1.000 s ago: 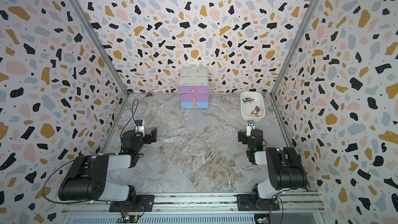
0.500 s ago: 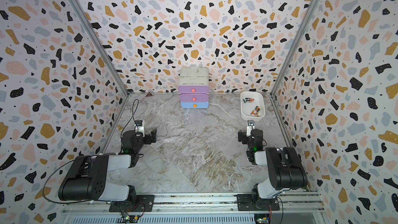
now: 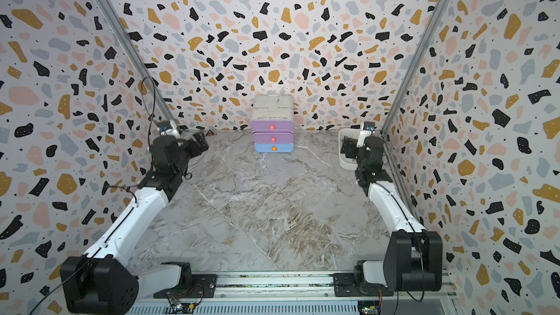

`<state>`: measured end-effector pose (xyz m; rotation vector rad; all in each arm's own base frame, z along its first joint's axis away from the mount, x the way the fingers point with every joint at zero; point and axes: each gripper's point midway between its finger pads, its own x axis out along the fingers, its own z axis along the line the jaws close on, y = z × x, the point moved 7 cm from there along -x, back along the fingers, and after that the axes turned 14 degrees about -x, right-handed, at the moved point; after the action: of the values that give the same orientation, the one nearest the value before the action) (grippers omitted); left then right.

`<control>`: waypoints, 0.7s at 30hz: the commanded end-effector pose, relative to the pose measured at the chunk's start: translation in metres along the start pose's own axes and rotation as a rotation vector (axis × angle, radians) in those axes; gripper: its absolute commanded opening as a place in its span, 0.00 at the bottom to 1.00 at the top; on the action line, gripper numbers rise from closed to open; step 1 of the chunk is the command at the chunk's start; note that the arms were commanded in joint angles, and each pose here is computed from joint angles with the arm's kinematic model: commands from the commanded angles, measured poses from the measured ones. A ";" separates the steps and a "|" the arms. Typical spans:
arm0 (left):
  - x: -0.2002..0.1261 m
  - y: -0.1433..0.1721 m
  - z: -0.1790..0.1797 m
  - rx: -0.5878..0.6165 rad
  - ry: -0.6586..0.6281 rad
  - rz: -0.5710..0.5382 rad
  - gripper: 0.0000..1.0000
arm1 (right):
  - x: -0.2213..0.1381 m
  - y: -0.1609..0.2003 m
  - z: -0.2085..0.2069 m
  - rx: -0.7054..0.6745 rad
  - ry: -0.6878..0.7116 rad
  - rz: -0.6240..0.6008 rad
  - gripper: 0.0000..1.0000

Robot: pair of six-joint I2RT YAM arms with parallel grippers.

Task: Take the batteries out of the storage box
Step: Pick up the storage box at the center of the board.

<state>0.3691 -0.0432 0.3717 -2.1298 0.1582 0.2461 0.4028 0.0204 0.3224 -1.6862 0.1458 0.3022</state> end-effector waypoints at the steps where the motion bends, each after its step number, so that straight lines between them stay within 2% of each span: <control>1: 0.005 0.062 -0.045 0.144 -0.024 0.448 0.98 | 0.015 0.046 0.016 0.003 -0.167 0.516 0.82; 5: -0.002 0.105 -0.098 0.240 0.102 0.580 0.97 | 0.034 0.045 0.010 -0.078 -0.143 0.729 0.85; 7: -0.007 0.123 -0.116 0.256 0.175 0.624 0.97 | 0.046 0.051 0.016 -0.115 -0.177 0.825 0.89; 10: -0.012 0.148 -0.130 0.273 0.230 0.687 0.97 | 0.066 0.064 0.020 -0.194 -0.151 0.941 0.89; 13: -0.017 0.169 -0.133 0.273 0.257 0.723 0.97 | 0.089 0.077 0.021 -0.215 -0.137 0.985 0.88; 21: -0.025 0.200 -0.124 0.268 0.280 0.782 0.96 | 0.137 0.111 0.025 -0.245 -0.139 1.037 0.69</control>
<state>0.3211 -0.2517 0.2672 -1.6947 1.1199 0.4265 0.5040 0.0454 0.1600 -1.6655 0.8842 1.2480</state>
